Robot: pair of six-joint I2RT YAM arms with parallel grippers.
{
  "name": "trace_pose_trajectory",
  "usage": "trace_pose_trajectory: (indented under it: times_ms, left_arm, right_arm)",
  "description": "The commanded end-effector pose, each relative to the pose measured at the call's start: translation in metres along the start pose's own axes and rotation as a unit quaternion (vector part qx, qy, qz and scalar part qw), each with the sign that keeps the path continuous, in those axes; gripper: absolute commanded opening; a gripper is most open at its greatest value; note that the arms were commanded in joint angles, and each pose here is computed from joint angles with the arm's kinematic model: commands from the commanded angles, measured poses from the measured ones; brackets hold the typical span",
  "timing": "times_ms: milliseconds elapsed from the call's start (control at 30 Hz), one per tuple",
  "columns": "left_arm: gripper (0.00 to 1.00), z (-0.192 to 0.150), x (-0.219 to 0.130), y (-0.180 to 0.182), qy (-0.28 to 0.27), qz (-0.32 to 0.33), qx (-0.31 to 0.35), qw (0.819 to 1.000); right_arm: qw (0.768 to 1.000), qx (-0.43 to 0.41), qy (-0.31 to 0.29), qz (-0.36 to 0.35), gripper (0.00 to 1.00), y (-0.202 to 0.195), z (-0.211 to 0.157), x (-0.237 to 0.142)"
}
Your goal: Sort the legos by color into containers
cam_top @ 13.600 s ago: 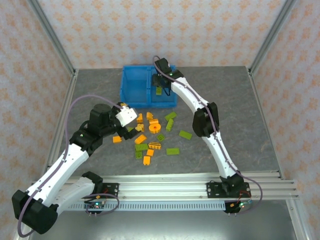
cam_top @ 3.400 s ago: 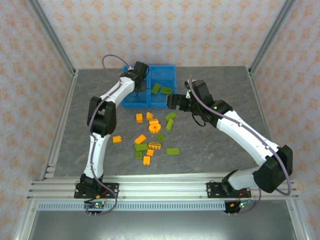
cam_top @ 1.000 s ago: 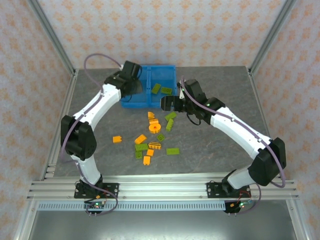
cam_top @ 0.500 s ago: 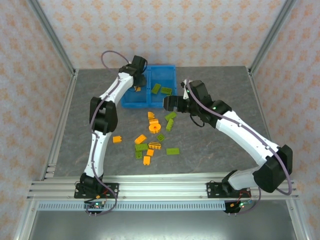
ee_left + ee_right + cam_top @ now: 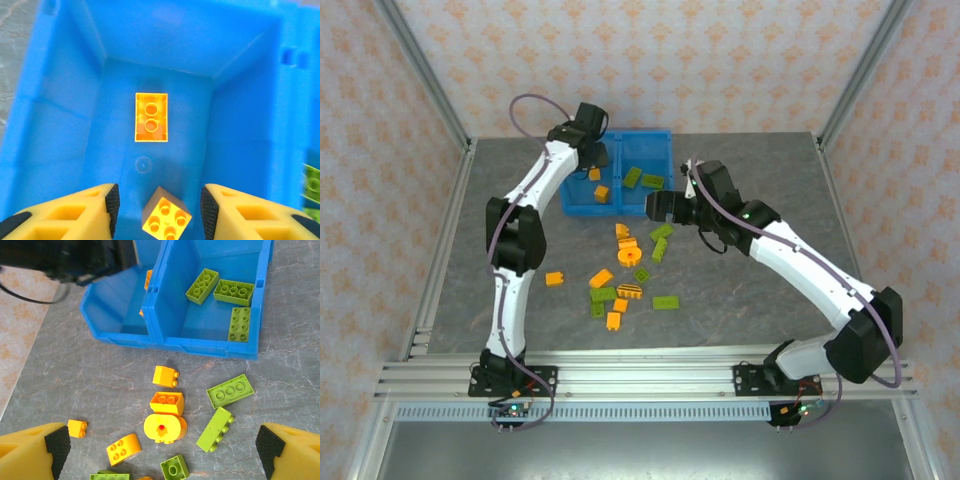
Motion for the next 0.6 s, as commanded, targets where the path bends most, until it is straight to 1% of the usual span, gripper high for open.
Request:
trace_pose_trajectory:
  times_ms: [0, 67, 100, 167, 233, 300, 433, 500, 567]
  left_arm:
    - [0.49, 0.010, -0.068, 0.006, -0.035, -0.042, -0.019, 0.998]
    - [0.49, 0.004, -0.103, 0.014, -0.053, -0.062, -0.015, 0.997]
    - [0.49, 0.001, -0.128, 0.022, -0.070, -0.070, -0.012, 0.995]
    - [0.49, -0.014, -0.159, 0.037, -0.085, -0.073, 0.012, 0.994]
    - [0.50, -0.032, -0.187, 0.054, -0.095, -0.071, 0.052, 0.992]
    - [0.50, -0.051, -0.207, 0.068, -0.097, -0.069, 0.099, 0.988]
    - [0.54, -0.090, -0.230, 0.093, -0.075, -0.072, 0.188, 0.977]
    - [0.58, -0.107, -0.232, 0.102, -0.071, -0.076, 0.216, 0.971]
    - [0.61, -0.122, -0.231, 0.108, -0.073, -0.093, 0.238, 0.964]
  right_arm:
    - [1.000, -0.020, 0.007, -0.007, 0.97, 0.009, 0.001, 0.010]
    - [0.999, -0.035, 0.038, -0.014, 0.96, 0.013, -0.003, 0.024]
    - [0.997, -0.041, 0.059, -0.018, 0.96, 0.016, -0.006, 0.034]
    - [0.995, -0.045, 0.090, -0.020, 0.95, 0.024, -0.009, 0.055]
    - [0.993, -0.037, 0.109, -0.020, 0.93, 0.030, -0.011, 0.081]
    - [0.992, -0.021, 0.119, -0.026, 0.90, 0.031, -0.013, 0.105]
    - [0.989, 0.000, 0.141, -0.043, 0.79, 0.030, -0.018, 0.155]
    - [0.987, 0.001, 0.149, -0.056, 0.77, 0.029, -0.022, 0.176]
    - [0.985, -0.004, 0.161, -0.064, 0.76, 0.029, -0.026, 0.192]
Point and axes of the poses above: each hand's point on the last joint's axis, 136 mm out from that joint toward the fingers, its own x axis out along the fingers, its own y axis along the line the jaws close on, z = x × y, the point moved 10 cm from there along -x, back along the fingers, and after that the axes turned 2 degrees about -x, right-handed, at the moved point
